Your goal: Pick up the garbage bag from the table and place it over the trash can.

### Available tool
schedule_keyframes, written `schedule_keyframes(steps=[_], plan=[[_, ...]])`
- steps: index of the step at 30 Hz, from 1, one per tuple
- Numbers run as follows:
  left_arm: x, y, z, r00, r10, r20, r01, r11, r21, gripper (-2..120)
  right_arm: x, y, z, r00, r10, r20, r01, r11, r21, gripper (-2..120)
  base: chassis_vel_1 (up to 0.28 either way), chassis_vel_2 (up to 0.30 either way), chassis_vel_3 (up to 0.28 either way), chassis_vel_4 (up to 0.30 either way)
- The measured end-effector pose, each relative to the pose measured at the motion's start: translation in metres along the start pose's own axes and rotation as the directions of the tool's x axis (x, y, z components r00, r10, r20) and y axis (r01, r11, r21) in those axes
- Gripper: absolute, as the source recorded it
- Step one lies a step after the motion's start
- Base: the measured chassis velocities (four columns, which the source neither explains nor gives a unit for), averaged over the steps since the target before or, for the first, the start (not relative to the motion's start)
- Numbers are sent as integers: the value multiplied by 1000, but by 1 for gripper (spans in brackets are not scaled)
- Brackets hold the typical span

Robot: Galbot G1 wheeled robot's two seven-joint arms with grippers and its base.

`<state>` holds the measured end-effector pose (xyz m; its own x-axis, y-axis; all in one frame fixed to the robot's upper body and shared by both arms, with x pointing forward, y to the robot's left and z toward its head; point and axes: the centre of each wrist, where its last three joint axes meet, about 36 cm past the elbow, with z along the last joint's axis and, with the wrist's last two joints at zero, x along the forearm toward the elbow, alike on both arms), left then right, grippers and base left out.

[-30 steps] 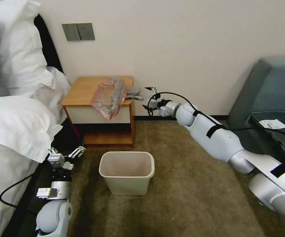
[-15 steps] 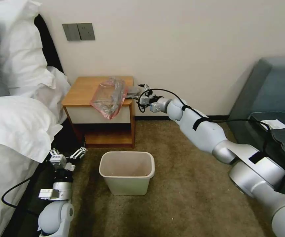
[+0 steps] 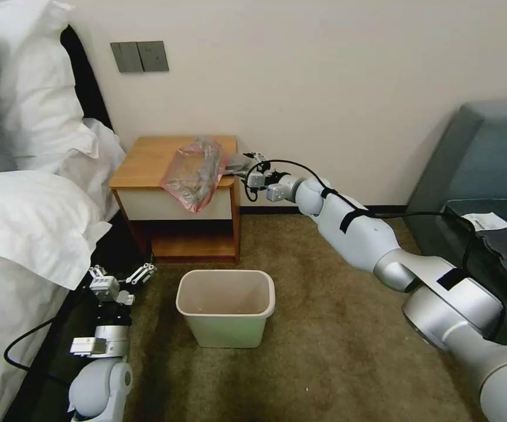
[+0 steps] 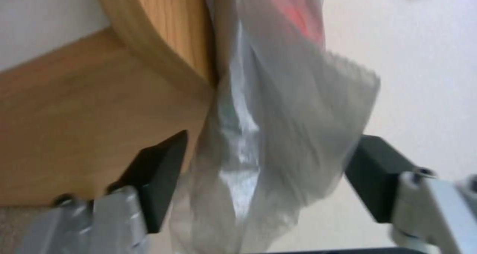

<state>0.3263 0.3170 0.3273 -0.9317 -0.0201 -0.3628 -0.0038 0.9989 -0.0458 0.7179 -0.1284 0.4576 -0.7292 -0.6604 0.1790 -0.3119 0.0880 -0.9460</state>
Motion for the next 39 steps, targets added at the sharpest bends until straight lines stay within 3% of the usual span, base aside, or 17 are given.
schedule_keyframes(steps=[2,4,9,13,20,33,39], plan=[[0,0,0,1000,0,-1,0,1000,0,100,-1,0,-1,1000,0,1,0,1000,0,67,0,0,0,0],[1,0,1,1000,0,-3,0,1000,-2,100,-2,2,-2,1000,1,1,-1,1000,-2,53,0,0,0,0],[1,0,1,1000,2,-3,-2,1000,-3,100,-2,3,-2,1000,1,-2,-1,1000,-3,41,0,0,0,0],[0,-2,1,1000,4,-3,-4,1000,-4,100,-1,3,-1,1000,5,-4,-5,1000,-5,22,0,0,0,0],[1,-2,1,1000,3,-4,-3,1000,-5,100,0,5,0,1000,11,-6,-11,1000,-12,0,0,0,0,0],[-4,4,2,1000,7,-3,-7,1000,-14,100,1,7,-7,995,103,11,-102,994,-41,0,0,0,0,0],[-14,13,-11,1000,-19,-10,18,1000,-8,100,15,-2,-22,983,177,57,-172,982,-75,0,0,0,0,0]])
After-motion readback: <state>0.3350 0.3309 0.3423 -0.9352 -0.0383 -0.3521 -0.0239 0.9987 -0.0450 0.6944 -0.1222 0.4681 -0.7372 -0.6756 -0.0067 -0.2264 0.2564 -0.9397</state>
